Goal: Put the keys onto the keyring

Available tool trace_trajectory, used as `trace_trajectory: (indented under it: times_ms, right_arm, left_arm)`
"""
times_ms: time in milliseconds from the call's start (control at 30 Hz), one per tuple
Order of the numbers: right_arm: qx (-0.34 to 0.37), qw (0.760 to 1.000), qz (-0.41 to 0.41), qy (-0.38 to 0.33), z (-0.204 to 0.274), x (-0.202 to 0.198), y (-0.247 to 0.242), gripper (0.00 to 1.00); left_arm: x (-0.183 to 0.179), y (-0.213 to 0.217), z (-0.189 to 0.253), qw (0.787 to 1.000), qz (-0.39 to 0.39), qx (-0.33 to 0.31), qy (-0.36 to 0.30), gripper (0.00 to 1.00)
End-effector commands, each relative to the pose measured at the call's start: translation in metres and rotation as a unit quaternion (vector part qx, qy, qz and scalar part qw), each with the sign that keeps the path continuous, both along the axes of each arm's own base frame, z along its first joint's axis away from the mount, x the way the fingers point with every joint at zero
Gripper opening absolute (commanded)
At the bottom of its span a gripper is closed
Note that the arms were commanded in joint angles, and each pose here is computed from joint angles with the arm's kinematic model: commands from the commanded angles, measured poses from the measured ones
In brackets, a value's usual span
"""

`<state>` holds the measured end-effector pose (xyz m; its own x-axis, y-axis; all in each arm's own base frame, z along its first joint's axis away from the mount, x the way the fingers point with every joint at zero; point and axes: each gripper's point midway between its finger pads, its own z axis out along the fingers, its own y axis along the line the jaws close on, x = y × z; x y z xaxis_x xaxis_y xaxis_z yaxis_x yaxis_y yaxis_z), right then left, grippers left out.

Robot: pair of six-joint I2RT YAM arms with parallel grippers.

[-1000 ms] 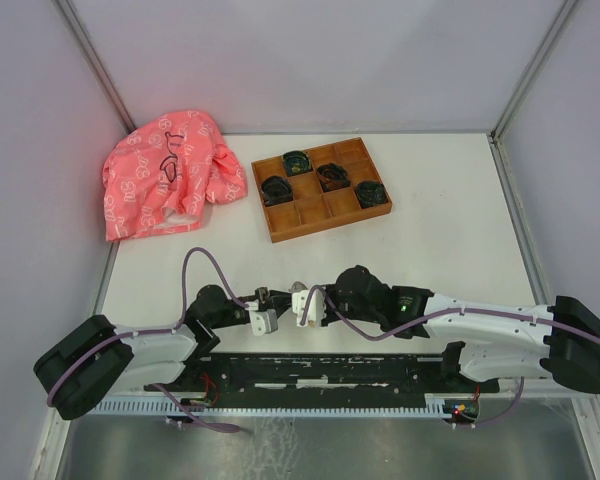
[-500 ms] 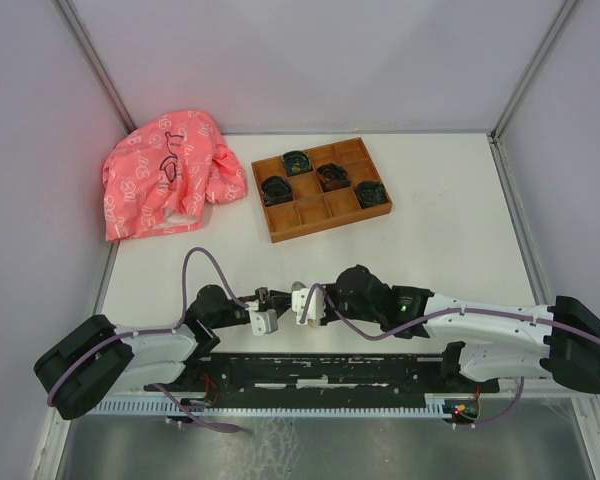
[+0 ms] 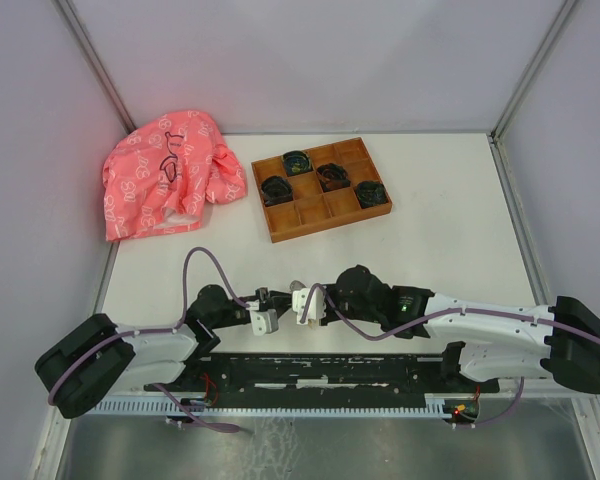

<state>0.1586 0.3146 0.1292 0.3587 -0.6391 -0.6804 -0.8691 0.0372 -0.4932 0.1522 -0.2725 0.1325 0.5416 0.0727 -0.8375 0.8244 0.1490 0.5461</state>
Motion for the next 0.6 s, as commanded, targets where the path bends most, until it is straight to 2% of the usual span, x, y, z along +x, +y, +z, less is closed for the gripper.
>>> trace_trajectory:
  times_ms: [0,300,567]
  right_arm:
    - [0.063,0.998,0.010,-0.007,0.039,-0.002,0.018,0.01]
    - [0.063,0.998,0.015,-0.001,0.038,-0.004,0.018,0.01]
    - [0.029,0.999,-0.017,-0.012,0.026,0.004,0.003,0.01]
  left_arm:
    - [0.000,-0.004,0.020,0.999,-0.007,-0.029,-0.016,0.03]
    - [0.003,-0.004,0.020,0.999,0.002,-0.030,-0.011,0.03]
    - [0.002,-0.004,0.021,0.999,0.001,-0.031,-0.014,0.03]
